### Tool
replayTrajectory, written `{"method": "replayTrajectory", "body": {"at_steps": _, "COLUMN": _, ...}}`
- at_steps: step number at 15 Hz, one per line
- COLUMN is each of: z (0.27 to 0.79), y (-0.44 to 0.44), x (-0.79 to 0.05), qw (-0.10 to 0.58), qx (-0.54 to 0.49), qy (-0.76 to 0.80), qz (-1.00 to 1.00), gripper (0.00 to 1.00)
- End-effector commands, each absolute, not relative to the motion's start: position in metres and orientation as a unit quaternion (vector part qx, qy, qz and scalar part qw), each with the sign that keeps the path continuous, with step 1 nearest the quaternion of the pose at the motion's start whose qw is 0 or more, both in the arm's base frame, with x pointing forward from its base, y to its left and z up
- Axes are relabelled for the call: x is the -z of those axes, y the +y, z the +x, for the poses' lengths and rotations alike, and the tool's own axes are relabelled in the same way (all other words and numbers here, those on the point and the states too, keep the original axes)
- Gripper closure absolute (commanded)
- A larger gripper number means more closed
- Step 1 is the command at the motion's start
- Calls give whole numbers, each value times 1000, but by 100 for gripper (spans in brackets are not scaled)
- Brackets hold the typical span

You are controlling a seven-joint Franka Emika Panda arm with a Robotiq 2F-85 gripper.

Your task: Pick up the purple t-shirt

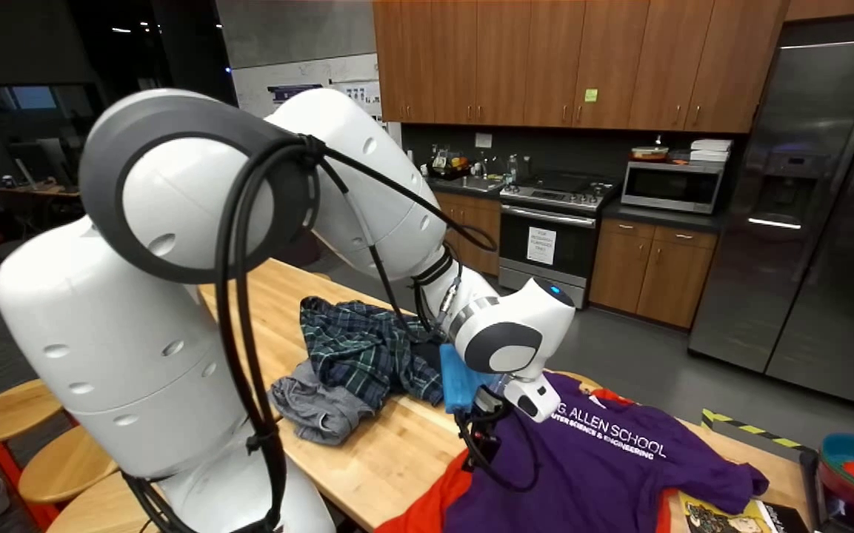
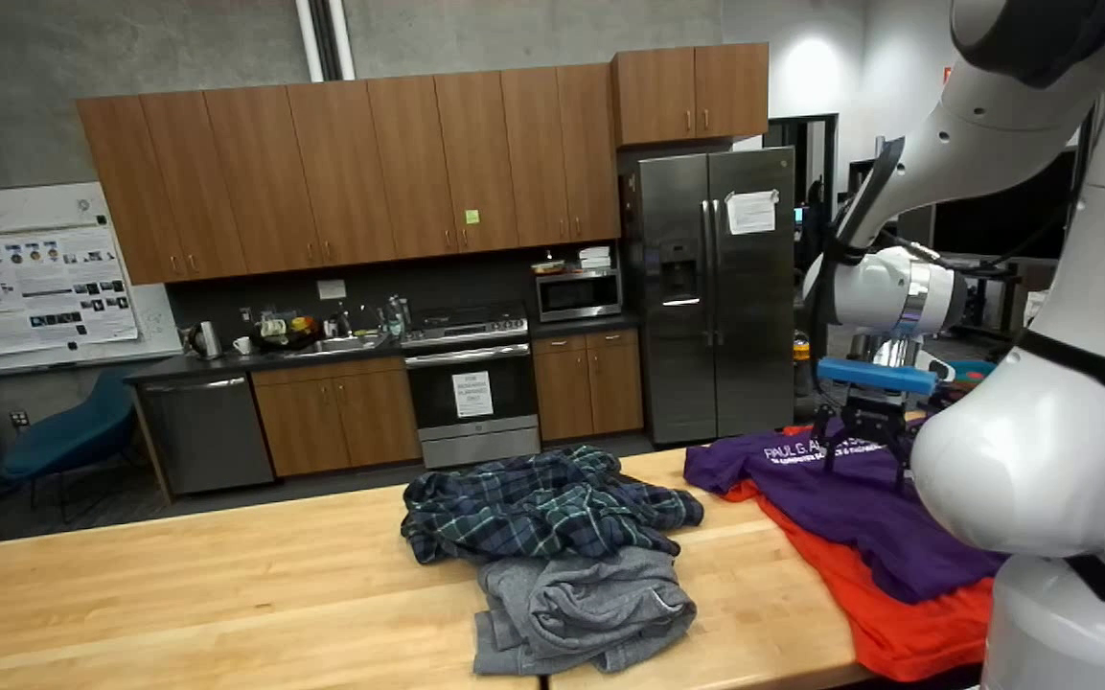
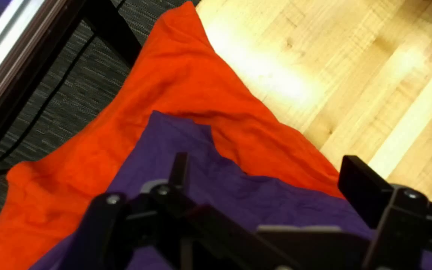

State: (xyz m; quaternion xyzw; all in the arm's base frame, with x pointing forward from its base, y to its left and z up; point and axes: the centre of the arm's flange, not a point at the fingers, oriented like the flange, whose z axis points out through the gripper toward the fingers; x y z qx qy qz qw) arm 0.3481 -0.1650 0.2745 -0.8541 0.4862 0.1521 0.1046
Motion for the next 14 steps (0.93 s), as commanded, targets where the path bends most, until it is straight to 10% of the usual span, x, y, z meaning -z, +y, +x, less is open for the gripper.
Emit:
{"method": "replayTrajectory", "body": {"at_steps": 1, "z": 333, "y": -166, "x": -266, "qw": 92, "qx": -156, "qy": 489, "qz": -853, "gripper": 0}}
{"method": "replayTrajectory", "body": {"at_steps": 14, "z": 323, "y": -197, "x": -234, "qw": 84, "qx": -62, "qy": 582, "qz": -807, "gripper": 0}}
